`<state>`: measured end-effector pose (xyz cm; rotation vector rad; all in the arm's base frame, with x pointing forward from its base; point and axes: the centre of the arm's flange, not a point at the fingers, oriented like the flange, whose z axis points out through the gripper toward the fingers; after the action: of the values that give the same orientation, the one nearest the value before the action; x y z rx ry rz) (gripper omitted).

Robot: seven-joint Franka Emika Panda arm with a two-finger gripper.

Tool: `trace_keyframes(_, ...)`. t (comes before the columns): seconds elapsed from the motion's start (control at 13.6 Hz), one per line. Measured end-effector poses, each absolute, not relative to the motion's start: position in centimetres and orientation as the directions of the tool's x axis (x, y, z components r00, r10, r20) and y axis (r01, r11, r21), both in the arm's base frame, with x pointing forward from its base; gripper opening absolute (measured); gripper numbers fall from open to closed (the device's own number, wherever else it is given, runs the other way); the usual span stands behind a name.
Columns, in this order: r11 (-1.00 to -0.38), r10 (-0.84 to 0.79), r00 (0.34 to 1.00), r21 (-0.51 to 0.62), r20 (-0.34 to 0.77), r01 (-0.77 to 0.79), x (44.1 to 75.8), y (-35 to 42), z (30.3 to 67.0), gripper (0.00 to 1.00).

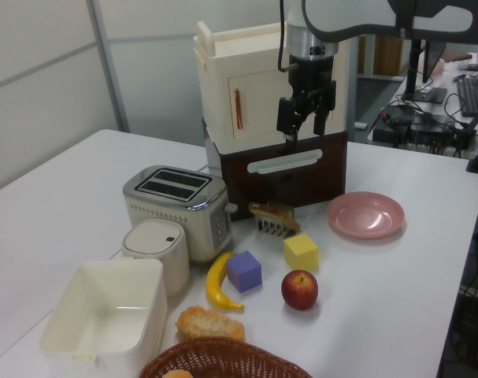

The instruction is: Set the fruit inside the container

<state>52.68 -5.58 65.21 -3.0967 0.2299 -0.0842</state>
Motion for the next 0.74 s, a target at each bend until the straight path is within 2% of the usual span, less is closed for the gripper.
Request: trace_keyframes(0.74, -0.988, -0.148, 0.989, -0.038, 0.027, -0.147, 52.8, -5.6, 64.0, 1.00)
